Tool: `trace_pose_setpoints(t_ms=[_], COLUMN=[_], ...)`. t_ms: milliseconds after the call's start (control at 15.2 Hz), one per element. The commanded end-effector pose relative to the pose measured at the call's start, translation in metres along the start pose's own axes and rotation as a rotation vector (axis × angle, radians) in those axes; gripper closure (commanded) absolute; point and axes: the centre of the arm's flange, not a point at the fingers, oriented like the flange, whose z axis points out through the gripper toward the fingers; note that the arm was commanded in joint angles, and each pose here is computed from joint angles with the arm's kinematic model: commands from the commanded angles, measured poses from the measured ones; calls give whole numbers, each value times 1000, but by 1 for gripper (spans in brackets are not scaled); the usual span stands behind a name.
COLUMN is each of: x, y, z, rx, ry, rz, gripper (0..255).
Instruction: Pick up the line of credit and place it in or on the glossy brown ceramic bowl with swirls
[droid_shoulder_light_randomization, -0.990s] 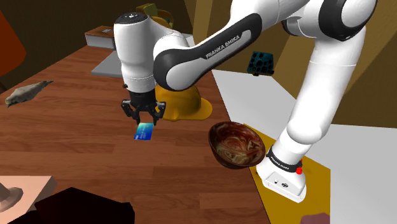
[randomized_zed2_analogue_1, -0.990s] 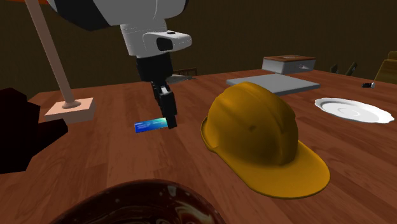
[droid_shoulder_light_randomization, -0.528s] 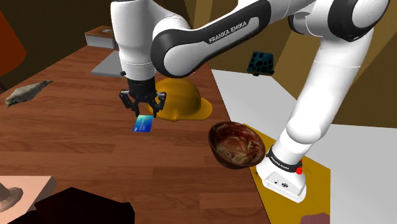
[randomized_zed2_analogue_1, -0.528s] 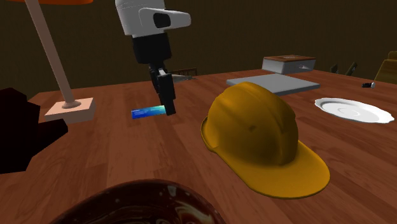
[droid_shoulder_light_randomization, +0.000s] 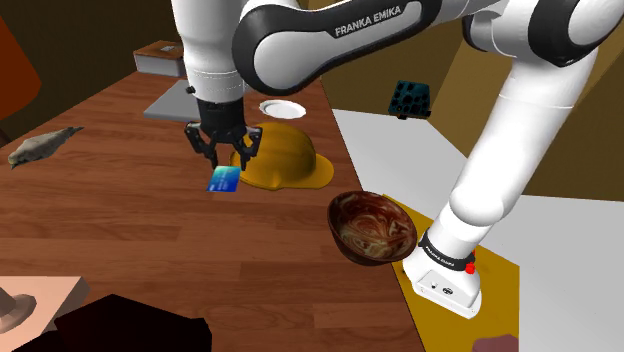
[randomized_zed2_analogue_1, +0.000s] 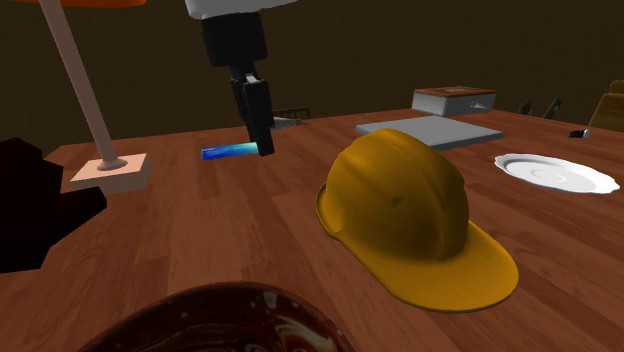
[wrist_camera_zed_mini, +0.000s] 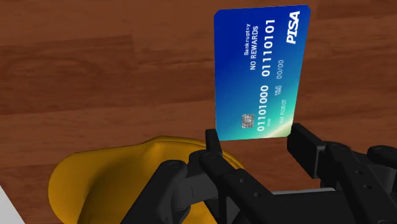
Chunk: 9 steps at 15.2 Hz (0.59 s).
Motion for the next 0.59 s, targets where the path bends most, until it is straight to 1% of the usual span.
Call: trace_pose_setpoints(t_ms=[0,528], x=[2,7], y=[0,1], z=[-11,-50], rx=[0,0], ry=[0,0], rz=[0,0], gripper=[255,255])
